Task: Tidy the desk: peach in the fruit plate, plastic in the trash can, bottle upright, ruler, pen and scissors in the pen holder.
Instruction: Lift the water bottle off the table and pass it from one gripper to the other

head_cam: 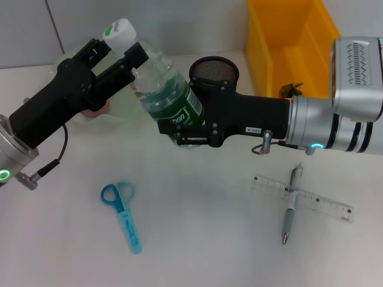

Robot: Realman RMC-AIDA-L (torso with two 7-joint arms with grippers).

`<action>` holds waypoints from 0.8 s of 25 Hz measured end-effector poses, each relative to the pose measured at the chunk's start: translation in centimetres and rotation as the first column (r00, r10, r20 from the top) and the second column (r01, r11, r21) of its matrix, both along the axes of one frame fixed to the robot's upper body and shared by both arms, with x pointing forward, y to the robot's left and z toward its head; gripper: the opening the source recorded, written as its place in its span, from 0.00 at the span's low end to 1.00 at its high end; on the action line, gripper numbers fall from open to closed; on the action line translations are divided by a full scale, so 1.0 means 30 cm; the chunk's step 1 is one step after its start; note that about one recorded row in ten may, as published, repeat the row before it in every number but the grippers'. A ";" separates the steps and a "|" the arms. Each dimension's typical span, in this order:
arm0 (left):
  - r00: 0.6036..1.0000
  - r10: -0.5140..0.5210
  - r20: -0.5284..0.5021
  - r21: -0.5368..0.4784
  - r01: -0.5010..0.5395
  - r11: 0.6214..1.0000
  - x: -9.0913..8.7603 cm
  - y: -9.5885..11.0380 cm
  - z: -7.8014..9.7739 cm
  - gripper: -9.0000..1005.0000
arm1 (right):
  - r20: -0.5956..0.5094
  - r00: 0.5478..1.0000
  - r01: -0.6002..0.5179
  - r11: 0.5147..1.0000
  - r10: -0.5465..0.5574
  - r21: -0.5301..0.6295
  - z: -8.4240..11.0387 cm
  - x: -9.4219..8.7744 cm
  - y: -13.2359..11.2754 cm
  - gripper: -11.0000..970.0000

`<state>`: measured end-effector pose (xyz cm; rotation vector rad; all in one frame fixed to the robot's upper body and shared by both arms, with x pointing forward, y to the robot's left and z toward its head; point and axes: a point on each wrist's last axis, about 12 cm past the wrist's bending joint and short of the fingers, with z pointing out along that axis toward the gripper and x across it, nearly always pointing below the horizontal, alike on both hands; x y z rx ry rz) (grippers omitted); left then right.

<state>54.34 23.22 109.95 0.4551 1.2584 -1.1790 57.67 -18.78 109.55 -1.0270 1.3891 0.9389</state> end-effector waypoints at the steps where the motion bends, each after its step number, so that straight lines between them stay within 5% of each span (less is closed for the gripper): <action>1: 1.000 -0.001 0.000 0.000 0.001 1.000 0.000 0.000 0.000 0.80 | -0.001 1.000 -0.004 1.000 0.004 -0.001 -0.001 -0.001 0.004 0.80; 20: 1.000 -0.009 0.001 0.005 0.009 1.000 0.002 -0.003 0.001 0.75 | 0.005 1.000 -0.007 1.000 0.007 -0.011 -0.001 0.006 0.016 0.80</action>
